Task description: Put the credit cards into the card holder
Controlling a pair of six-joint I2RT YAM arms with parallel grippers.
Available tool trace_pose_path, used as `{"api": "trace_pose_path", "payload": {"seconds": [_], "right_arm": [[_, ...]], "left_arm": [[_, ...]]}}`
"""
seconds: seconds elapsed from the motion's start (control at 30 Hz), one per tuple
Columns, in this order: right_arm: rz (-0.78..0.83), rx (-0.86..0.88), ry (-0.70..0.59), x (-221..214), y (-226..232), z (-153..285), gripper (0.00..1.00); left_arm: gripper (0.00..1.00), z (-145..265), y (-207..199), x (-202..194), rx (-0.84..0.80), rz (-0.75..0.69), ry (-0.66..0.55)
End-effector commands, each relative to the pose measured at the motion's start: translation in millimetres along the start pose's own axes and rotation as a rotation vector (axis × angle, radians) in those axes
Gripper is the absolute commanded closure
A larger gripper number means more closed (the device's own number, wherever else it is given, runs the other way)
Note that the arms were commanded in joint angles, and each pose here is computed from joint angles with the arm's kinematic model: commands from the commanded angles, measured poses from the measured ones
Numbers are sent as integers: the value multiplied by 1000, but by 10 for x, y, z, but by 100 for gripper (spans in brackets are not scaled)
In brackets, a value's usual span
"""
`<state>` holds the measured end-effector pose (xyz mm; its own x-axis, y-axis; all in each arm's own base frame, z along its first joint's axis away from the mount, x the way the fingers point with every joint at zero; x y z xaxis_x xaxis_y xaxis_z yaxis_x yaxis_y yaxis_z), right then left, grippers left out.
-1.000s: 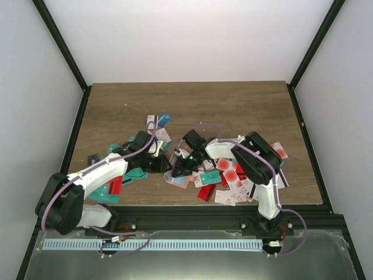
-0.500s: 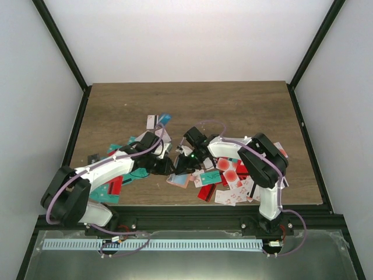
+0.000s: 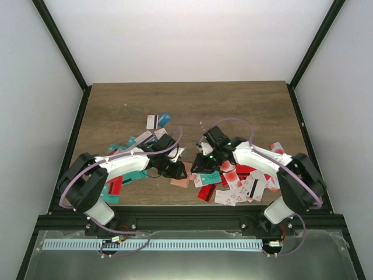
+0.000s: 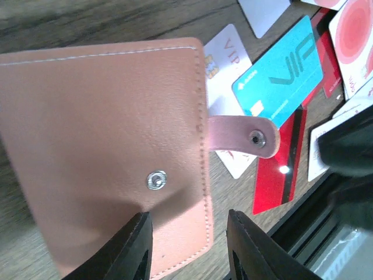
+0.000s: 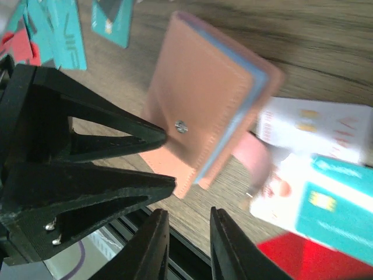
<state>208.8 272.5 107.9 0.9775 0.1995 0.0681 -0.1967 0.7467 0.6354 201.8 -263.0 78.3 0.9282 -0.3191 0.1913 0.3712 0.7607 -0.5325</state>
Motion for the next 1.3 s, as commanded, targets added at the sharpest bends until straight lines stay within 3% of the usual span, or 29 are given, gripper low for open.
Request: {"api": "trace_pose_path", "payload": {"seconds": [0.0, 0.27, 0.53, 0.73, 1.1, 1.27], "right_arm": [[-53, -48, -76, -38, -207, 254, 75], [-46, -45, -97, -108, -298, 287, 59], [-20, -33, -87, -35, -258, 251, 51], [-25, -18, -63, -10, -266, 166, 52], [-29, 26, -30, 109, -217, 13, 67], [-31, 20, -17, 123, -222, -18, 69]], "left_arm": [[58, 77, -212, 124, -60, -14, -15], [50, 507, -42, 107, 89, 3, -66], [64, 547, 321, 61, 218, 62, -59], [63, 344, 355, 31, 175, 43, -14], [60, 120, 353, 26, 114, 31, 43], [59, 98, 352, 11, 111, 25, 51]]}}
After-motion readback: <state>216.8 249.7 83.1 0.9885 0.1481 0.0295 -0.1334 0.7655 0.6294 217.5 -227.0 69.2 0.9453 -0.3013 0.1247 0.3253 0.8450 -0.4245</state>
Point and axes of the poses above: each gripper's point midway between its finger pads, its own z axis back along the fingers, its own y axis along the line the jaws close on, x = y × z, the point moved 3 cm from there along z, back along the fingers, and after that the axes turned 1 degree about -z, right-handed, at the moved point
